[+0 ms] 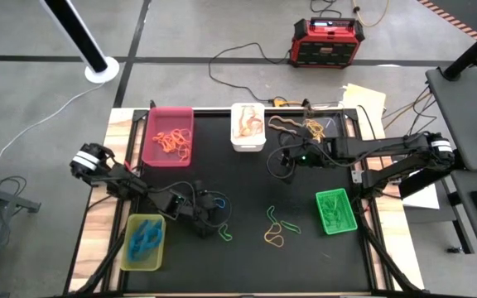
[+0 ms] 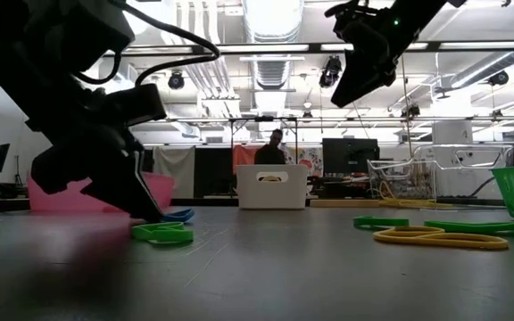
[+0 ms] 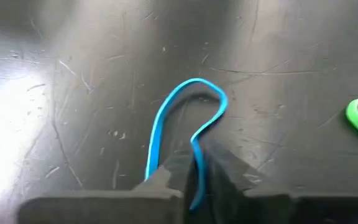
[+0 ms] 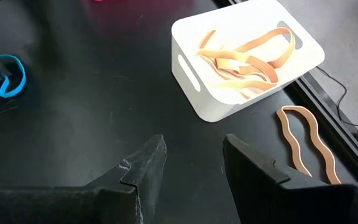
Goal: Sort rubber bands into baskets
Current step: Put the blue rubber band into the yellow bin
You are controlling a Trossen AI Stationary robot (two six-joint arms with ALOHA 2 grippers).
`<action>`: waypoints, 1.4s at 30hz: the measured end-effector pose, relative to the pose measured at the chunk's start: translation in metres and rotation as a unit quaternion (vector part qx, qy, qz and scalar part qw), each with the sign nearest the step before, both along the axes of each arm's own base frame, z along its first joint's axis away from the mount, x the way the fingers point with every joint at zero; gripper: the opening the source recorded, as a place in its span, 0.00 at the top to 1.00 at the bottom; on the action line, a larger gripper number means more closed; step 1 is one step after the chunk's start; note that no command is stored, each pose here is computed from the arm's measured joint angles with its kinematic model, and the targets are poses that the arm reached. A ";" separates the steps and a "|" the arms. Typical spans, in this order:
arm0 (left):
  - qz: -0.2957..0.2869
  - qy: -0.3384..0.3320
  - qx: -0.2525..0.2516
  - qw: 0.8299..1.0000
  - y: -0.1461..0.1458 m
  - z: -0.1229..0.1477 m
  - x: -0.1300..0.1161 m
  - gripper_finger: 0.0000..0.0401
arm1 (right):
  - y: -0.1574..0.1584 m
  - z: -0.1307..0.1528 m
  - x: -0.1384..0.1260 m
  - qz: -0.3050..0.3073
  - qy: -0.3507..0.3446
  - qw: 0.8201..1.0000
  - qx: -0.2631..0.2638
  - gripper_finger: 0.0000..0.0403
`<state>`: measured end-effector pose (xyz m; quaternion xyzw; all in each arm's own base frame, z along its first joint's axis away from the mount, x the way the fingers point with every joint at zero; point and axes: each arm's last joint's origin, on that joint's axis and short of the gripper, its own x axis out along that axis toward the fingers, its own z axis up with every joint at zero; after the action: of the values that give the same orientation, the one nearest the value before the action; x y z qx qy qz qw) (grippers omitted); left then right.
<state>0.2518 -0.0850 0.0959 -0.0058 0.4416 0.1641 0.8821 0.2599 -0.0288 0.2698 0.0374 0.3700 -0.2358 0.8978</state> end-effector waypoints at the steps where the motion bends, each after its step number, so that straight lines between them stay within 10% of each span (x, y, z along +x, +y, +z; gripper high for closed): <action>1: -0.001 0.001 0.003 1.000 0.000 0.000 0.000 0.96 | 0.000 -0.001 0.000 0.000 0.000 1.000 0.000 0.61; 19: -0.114 -0.089 -0.060 0.988 -0.004 0.122 -0.013 1.00 | 0.000 -0.008 -0.001 0.000 0.005 1.000 0.000 0.61; 23: -0.155 -0.009 -0.141 0.978 -0.013 0.155 -0.033 1.00 | 0.000 -0.008 -0.001 0.000 0.005 1.000 0.000 0.61; 28: -0.067 0.186 -0.252 0.947 -0.022 0.183 -0.067 1.00 | 0.000 -0.008 -0.001 0.000 0.005 1.000 0.000 0.61; 42: 0.008 0.333 -0.230 0.915 -0.047 0.185 -0.110 0.99 | 0.000 -0.008 -0.001 -0.005 0.002 1.000 0.005 0.61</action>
<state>0.1414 -0.1323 0.2807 -0.1574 0.7350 0.0578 0.6570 0.2586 -0.0287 0.2622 0.0432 0.3727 -0.2386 0.8957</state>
